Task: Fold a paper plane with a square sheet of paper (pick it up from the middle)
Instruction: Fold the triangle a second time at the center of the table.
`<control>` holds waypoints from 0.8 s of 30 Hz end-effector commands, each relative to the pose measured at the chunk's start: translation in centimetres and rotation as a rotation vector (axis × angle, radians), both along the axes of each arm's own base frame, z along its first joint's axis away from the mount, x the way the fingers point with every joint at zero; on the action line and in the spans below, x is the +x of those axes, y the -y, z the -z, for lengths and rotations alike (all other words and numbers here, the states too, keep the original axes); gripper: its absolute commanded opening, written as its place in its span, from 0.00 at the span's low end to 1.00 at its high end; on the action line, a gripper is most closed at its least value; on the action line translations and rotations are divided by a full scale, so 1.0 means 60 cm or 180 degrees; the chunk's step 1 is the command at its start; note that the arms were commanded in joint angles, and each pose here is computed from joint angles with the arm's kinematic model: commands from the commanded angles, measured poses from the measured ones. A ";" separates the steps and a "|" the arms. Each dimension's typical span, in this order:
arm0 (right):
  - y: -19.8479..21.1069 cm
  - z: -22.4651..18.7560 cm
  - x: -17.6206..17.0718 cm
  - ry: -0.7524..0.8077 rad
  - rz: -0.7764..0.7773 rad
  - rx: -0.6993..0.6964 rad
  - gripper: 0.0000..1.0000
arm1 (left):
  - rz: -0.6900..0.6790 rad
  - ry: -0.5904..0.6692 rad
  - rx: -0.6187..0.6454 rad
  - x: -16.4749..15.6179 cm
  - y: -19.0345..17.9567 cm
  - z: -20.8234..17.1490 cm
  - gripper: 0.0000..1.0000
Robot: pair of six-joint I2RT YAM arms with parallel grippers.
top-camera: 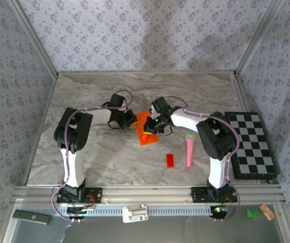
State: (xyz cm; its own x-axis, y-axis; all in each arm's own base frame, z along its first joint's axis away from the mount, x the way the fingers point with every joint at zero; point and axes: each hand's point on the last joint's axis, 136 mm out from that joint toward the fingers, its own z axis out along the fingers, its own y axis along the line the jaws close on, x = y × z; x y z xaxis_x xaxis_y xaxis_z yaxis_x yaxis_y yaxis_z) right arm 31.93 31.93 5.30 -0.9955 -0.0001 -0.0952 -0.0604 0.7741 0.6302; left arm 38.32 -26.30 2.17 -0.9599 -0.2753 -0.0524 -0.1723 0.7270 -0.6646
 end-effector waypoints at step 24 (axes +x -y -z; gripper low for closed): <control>-0.010 0.035 0.027 -0.0016 0.0278 -0.0190 0.00 | 0.0053 -0.0306 0.0212 -0.034 -0.007 0.054 0.10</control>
State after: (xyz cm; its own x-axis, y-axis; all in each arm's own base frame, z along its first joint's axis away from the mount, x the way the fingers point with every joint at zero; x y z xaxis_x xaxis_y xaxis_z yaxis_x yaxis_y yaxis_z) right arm 33.35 32.28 3.62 -0.9925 0.0756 -0.0956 0.0032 0.7999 0.6002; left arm 38.24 -26.61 2.11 -0.9620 -0.2683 -0.0500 -0.1679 0.7263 -0.6666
